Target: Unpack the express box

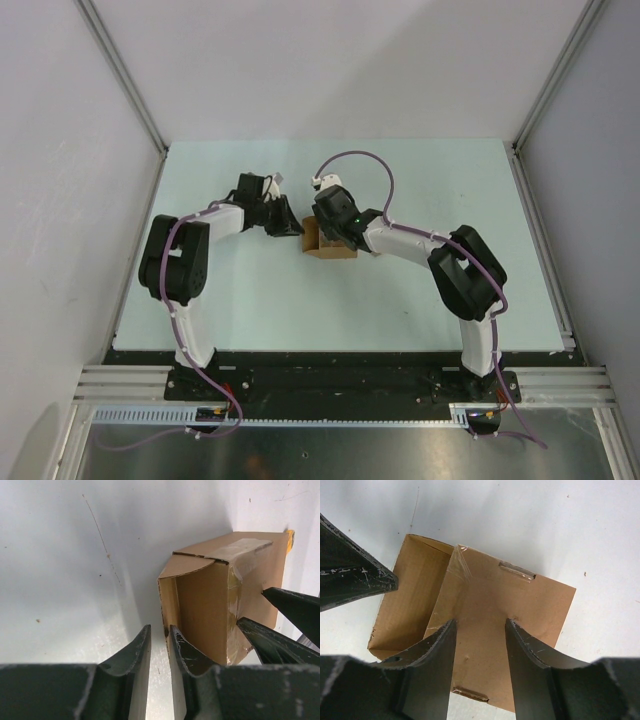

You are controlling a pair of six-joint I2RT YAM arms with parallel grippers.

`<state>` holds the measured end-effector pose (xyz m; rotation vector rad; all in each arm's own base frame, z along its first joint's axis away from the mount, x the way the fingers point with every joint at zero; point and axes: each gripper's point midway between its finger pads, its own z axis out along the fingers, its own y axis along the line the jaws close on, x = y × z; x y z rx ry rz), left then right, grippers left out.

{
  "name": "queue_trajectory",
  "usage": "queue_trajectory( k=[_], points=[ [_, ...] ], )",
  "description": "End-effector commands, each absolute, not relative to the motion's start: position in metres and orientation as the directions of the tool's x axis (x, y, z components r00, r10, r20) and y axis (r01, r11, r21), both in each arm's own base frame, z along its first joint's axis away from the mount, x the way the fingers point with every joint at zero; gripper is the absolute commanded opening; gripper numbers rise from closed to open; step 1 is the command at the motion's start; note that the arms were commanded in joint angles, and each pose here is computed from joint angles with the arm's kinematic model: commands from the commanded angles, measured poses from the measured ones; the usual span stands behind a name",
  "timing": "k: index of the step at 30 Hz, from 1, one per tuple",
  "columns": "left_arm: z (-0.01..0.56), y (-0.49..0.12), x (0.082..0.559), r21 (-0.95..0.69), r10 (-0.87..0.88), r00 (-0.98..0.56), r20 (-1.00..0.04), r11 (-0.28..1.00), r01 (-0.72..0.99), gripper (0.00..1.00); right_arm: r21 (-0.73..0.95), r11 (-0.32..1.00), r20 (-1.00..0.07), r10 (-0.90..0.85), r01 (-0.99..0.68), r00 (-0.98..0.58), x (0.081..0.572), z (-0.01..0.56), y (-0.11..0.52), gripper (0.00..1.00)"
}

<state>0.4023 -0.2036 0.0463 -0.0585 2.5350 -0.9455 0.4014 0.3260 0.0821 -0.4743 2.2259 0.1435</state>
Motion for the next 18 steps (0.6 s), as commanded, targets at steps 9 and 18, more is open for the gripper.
queue_trajectory(
  k=[9, 18],
  points=[
    [0.039, -0.212, 0.398, -0.669, -0.163, -0.929, -0.333, 0.735, 0.111, 0.4, -0.093, 0.921, -0.683, -0.335, -0.378, -0.649, 0.391, 0.054, 0.306, 0.54],
    [0.01, -0.199, 0.384, -0.611, -0.202, -0.946, -0.252, 0.792, -0.007, 0.3, -0.123, 0.905, -0.729, -0.361, -0.407, -0.582, 0.397, 0.088, 0.329, 0.59]
  ],
)
